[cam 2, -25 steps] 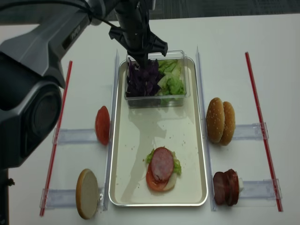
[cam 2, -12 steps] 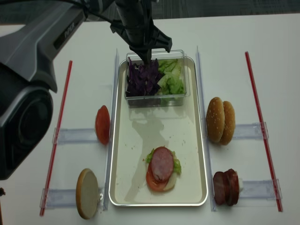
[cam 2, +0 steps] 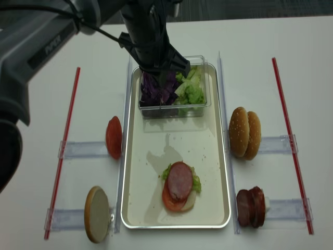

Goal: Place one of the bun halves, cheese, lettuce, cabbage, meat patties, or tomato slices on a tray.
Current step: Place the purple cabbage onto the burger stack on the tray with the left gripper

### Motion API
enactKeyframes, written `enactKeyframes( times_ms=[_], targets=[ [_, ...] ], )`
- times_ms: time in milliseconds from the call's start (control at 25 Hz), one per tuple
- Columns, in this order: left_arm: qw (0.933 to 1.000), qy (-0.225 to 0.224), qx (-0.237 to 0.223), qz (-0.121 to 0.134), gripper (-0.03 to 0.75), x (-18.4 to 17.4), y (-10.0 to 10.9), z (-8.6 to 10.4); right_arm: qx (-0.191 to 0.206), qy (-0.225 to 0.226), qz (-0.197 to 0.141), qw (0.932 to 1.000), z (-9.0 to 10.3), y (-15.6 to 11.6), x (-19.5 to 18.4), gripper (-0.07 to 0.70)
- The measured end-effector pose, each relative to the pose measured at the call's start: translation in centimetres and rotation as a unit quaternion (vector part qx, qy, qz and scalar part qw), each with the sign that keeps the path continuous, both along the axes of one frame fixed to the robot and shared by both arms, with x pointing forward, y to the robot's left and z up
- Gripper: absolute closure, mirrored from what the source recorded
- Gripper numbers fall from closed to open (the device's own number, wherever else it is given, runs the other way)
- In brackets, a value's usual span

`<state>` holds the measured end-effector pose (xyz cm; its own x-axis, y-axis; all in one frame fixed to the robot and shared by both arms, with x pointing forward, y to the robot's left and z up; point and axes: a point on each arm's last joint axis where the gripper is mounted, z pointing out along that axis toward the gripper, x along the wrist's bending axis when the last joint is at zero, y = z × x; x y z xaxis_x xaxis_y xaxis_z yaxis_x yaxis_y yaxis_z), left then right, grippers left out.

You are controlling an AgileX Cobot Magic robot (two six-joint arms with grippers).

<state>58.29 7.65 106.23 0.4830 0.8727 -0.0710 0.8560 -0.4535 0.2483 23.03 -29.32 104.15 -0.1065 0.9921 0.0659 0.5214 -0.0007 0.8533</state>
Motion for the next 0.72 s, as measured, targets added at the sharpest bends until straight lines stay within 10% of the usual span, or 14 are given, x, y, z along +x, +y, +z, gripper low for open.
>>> enactKeyframes(
  times_ms=[720],
  targets=[
    [0.9938,0.033,0.029,-0.102,0.735,-8.4,-2.0,-0.5,0.0,0.0,0.0,1.0,0.0,0.0,0.0,0.186]
  ],
)
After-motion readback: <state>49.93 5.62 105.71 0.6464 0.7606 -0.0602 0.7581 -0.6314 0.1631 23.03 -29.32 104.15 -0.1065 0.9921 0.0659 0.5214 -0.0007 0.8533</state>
